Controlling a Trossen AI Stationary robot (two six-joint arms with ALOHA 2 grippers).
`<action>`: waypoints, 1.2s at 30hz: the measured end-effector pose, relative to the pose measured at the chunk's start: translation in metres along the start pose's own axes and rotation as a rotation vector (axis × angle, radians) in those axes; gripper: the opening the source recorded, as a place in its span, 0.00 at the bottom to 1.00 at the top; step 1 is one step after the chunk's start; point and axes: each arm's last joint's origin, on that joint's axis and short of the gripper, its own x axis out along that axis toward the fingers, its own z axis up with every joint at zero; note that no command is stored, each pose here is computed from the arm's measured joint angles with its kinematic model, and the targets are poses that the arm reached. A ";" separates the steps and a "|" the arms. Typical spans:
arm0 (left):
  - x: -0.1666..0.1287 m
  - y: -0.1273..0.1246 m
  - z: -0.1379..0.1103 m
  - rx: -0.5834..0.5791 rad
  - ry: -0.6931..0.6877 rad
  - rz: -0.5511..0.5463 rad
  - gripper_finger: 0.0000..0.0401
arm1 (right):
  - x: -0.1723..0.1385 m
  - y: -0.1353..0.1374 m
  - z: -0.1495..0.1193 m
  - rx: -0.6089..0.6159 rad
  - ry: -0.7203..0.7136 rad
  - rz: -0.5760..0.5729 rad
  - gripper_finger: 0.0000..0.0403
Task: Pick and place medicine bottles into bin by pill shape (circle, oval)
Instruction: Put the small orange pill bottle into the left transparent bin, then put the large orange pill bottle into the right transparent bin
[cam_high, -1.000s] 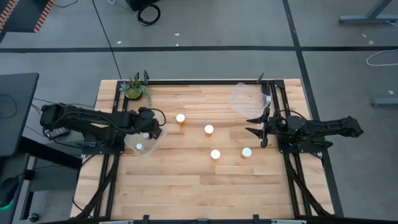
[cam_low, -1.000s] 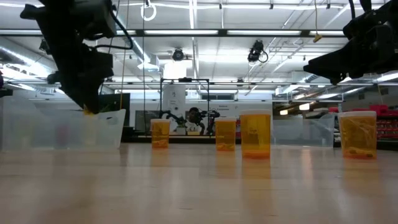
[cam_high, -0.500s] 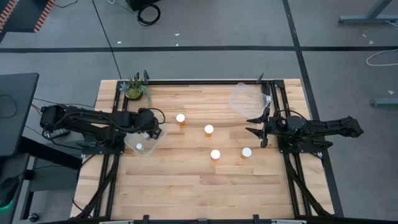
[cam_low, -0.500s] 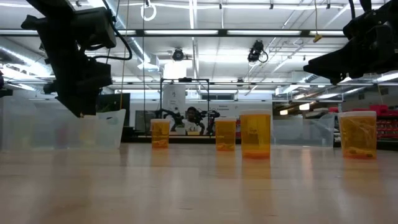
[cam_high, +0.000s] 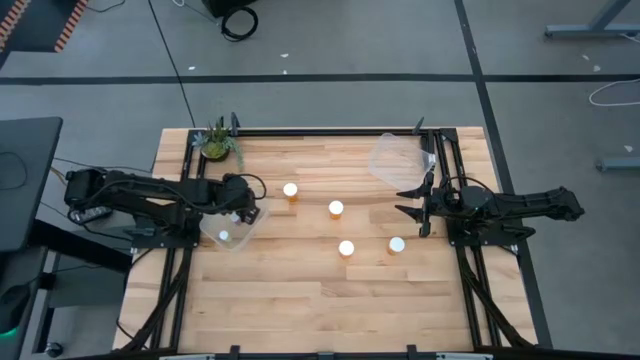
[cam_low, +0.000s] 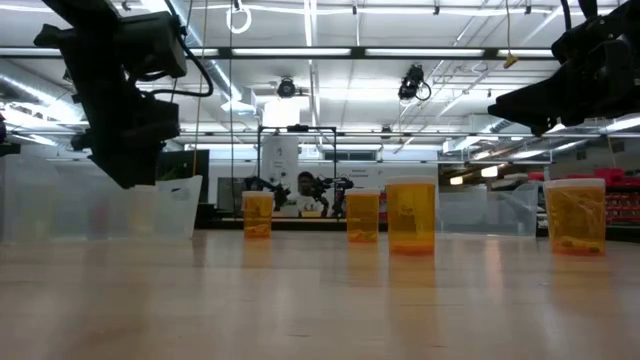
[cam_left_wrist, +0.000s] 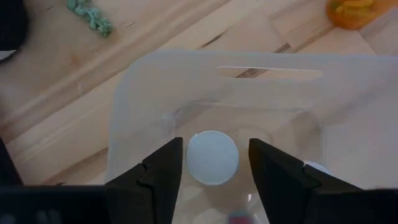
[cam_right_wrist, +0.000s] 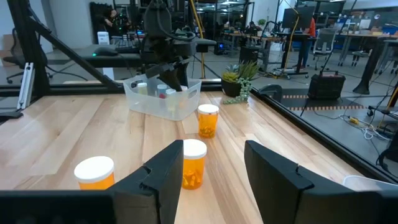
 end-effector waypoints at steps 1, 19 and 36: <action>0.000 0.000 0.000 0.007 0.000 0.000 0.49 | 0.000 0.000 0.000 0.000 0.000 0.000 0.44; -0.037 -0.004 0.027 0.152 -0.093 -0.044 0.50 | 0.000 0.000 0.000 0.000 0.000 0.000 0.44; -0.066 0.033 0.032 0.194 -0.638 -0.119 0.31 | 0.000 0.000 0.000 0.001 -0.002 0.000 0.44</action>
